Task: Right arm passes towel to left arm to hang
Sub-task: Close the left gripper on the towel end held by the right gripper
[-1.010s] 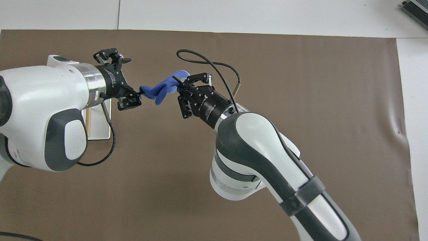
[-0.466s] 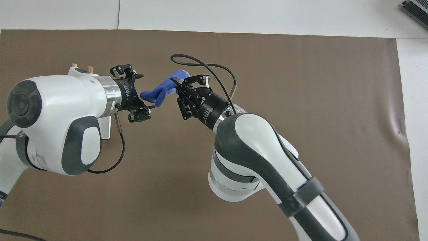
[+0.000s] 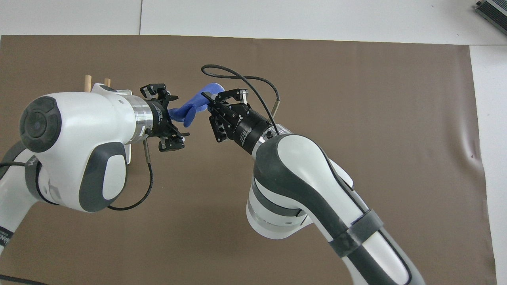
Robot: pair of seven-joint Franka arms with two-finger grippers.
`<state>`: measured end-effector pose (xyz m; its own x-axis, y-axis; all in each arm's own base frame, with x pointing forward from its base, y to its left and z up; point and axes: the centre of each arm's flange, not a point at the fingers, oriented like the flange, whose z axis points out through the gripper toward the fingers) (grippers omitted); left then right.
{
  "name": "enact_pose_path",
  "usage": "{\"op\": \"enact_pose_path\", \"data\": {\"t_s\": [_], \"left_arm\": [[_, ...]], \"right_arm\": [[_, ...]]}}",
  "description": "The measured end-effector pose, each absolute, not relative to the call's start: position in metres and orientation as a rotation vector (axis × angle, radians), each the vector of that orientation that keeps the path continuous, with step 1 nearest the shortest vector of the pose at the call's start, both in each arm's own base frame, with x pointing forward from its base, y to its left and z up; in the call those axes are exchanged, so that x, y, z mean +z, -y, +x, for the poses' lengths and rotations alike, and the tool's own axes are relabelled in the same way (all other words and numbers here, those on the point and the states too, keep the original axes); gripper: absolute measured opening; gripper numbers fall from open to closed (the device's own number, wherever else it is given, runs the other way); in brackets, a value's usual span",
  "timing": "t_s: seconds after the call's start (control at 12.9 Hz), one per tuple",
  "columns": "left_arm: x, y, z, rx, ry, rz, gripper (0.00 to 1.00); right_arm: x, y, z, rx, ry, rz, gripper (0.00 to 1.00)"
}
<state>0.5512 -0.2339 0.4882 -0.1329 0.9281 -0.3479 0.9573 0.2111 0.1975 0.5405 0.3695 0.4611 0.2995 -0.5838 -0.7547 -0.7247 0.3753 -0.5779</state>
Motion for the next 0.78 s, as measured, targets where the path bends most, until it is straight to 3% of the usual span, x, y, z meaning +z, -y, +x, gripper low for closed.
{"op": "enact_pose_path", "data": {"t_s": [0.39,0.47,0.54,0.62,0.78], "left_arm": [[0.491,0.225,0.556,-0.056,-2.012,1.827,0.16],[0.493,0.223,0.558,-0.037,-1.983,1.840,0.16],[0.494,0.222,0.559,-0.020,-1.951,1.859,0.06],[0.496,0.222,0.560,-0.007,-1.924,1.877,0.02],[0.499,0.221,0.562,0.027,-1.860,1.913,0.02]], "right_arm": [[0.461,-0.370,0.540,0.141,-1.374,-1.297,0.04],[0.461,-0.369,0.540,0.141,-1.374,-1.297,0.04],[0.461,-0.369,0.540,0.141,-1.375,-1.297,0.04],[0.461,-0.369,0.540,0.139,-1.376,-1.297,0.04],[0.460,-0.363,0.541,0.096,-1.402,-1.300,0.23]]}}
